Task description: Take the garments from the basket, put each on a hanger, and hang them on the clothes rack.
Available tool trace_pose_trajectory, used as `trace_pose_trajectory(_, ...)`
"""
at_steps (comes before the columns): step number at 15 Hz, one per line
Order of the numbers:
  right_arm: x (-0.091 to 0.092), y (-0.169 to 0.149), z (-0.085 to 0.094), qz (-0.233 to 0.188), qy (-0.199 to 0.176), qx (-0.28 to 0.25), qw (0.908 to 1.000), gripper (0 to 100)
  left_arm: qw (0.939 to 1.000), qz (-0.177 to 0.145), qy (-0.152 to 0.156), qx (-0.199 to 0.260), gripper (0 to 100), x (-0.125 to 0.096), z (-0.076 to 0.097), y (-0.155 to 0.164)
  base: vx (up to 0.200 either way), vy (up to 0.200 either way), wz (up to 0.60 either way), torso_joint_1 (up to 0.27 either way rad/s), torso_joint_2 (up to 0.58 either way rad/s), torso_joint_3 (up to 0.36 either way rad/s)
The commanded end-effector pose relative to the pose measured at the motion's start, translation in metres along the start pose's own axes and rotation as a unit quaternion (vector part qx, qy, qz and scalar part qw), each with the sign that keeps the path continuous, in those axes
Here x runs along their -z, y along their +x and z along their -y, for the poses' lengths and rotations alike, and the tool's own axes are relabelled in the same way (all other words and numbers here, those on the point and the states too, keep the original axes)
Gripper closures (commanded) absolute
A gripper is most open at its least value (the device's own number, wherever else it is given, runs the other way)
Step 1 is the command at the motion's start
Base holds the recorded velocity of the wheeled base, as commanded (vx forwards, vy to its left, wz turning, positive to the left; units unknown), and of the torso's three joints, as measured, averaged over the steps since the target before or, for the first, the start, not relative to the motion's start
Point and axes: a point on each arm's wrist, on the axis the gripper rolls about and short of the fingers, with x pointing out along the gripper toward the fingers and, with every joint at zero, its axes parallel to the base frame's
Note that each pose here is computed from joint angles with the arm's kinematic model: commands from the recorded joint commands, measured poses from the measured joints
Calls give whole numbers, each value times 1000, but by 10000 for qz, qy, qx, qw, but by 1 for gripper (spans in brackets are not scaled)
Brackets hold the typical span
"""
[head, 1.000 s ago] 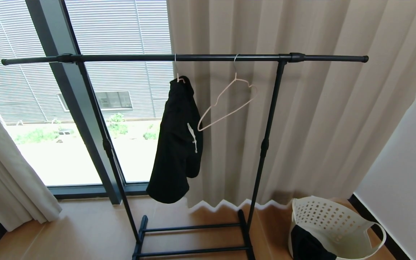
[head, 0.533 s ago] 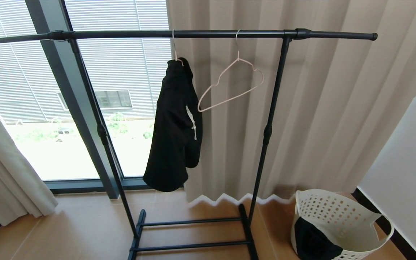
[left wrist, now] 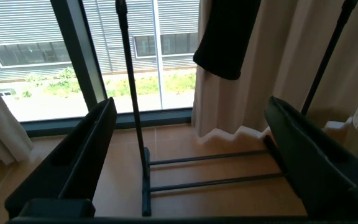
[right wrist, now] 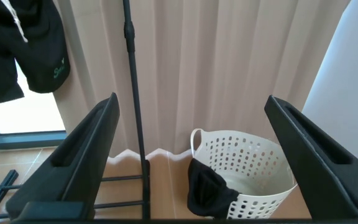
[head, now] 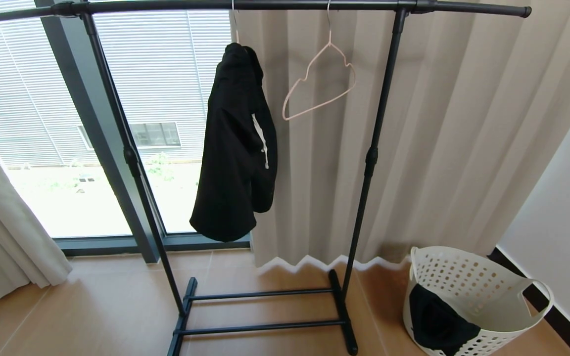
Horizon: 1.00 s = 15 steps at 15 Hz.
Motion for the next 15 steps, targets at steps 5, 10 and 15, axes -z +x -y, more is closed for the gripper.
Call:
trace_pose_trajectory(5,0,0,0,-5,3,0,10000,0,10000,-7,-1,-8,0,0,0,0,0,0,0,-92,455,365)
trace_pose_trajectory(10,0,0,0,-5,3,0,10000,0,10000,-7,-1,-8,0,0,0,0,0,0,0,-26,333,306)
trace_pose_trajectory(15,0,0,0,-5,11,0,10000,0,10000,-7,-1,0,0,0,0,0,0,0,-120,-1,16,16)
